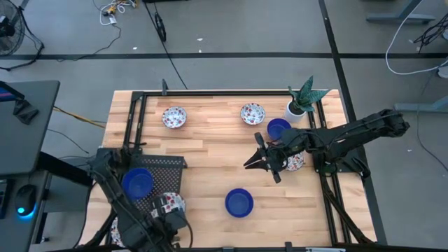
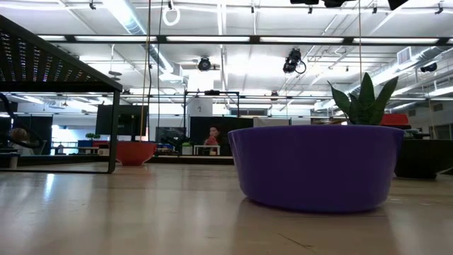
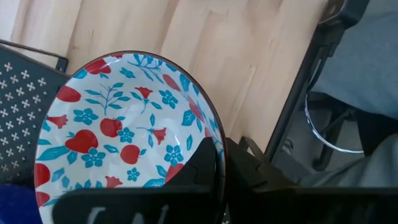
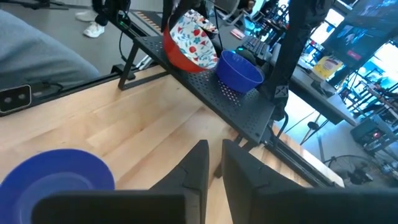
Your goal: Pick & Place Mini bowls
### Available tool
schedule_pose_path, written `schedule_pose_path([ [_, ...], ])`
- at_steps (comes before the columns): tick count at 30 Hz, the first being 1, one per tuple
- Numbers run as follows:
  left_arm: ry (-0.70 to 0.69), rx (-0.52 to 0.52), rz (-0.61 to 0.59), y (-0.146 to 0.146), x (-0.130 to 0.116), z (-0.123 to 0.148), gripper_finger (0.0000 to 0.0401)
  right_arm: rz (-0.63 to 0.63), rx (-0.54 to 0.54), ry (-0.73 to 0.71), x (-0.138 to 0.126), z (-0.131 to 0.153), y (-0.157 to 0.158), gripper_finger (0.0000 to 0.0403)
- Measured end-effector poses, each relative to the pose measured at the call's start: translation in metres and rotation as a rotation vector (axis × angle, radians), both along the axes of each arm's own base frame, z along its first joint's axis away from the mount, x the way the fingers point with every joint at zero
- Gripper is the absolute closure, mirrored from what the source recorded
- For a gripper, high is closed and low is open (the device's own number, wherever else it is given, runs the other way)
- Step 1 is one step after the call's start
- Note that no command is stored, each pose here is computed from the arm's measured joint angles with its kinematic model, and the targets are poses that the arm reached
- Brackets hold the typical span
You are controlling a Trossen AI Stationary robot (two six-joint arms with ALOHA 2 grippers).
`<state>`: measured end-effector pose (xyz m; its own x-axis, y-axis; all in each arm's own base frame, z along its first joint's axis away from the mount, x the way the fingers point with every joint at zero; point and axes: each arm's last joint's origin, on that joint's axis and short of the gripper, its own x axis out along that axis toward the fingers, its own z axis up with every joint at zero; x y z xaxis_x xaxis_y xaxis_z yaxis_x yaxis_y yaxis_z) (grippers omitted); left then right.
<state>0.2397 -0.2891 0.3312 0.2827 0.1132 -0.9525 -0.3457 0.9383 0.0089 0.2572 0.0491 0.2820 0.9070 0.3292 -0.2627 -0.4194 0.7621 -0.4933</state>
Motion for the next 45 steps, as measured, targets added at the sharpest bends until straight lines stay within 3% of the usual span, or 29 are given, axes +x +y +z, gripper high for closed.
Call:
schedule_pose_path([
  [12,0.053,0.041,0.015,-0.001,-0.007,-0.017,0.0381,0.001,0.004,0.003,0.000,0.000,0.000,0.0357],
  [26,0.083,0.012,0.035,-0.004,-0.009,-0.018,0.0373,-0.004,0.024,0.010,0.000,0.000,0.001,0.0357],
  [39,0.118,-0.035,0.132,-0.005,-0.010,-0.022,0.0255,-0.003,0.023,0.011,0.000,0.000,0.001,0.0357],
  [45,0.093,-0.012,0.117,0.000,-0.004,-0.020,0.0232,-0.002,0.023,0.011,0.000,0.000,0.001,0.0357],
])
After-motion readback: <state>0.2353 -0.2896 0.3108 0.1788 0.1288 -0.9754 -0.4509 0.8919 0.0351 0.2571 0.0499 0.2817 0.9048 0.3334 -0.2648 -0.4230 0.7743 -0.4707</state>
